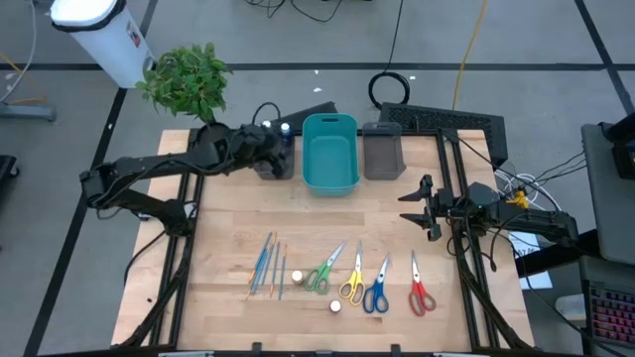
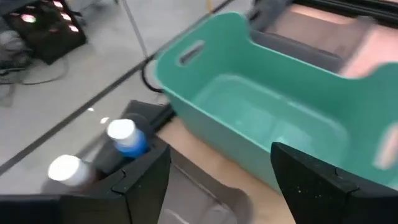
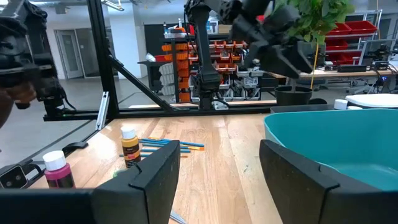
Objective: Pick & Place Paint Supplies
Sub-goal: Put the blue paint brush into the blue bin
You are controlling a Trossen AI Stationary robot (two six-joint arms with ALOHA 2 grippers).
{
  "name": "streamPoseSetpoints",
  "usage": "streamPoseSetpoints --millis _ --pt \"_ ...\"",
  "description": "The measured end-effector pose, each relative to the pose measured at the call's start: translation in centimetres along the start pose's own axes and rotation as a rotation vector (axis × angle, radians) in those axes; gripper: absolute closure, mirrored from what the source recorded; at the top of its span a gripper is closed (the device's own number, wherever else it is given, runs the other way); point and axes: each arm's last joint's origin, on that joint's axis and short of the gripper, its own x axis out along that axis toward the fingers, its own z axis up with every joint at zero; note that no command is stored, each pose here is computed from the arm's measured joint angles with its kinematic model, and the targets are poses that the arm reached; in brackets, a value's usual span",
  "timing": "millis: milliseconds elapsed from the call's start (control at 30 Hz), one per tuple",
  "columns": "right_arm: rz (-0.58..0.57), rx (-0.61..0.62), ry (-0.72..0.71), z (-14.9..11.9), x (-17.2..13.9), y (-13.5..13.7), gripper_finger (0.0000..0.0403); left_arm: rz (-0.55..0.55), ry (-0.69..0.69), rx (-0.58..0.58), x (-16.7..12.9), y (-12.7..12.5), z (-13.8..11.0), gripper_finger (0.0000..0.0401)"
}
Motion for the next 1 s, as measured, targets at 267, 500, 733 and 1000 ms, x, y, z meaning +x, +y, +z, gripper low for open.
streamPoseSetpoints --millis 267,500,733,1000 --pt "0.0 0.0 0.0 0.0 0.0 0.0 0.019 -0.298 0.195 -0.012 -1.9 -3.6 -1.9 0.0117" --pt "0.0 0.0 0.0 0.0 0.0 0.0 0.019 -0.442 0.465 0.029 -3.9 -6.8 -4.8 0.012" --pt "0.0 0.0 0.0 0.0 0.0 0.0 0.019 -0.388 0.631 -0.007 -6.3 -9.3 -7.0 0.0125" --pt "0.0 0.0 0.0 0.0 0.0 0.0 0.019 -0.33 0.755 -0.048 -7.9 -11.0 -11.0 0.0125"
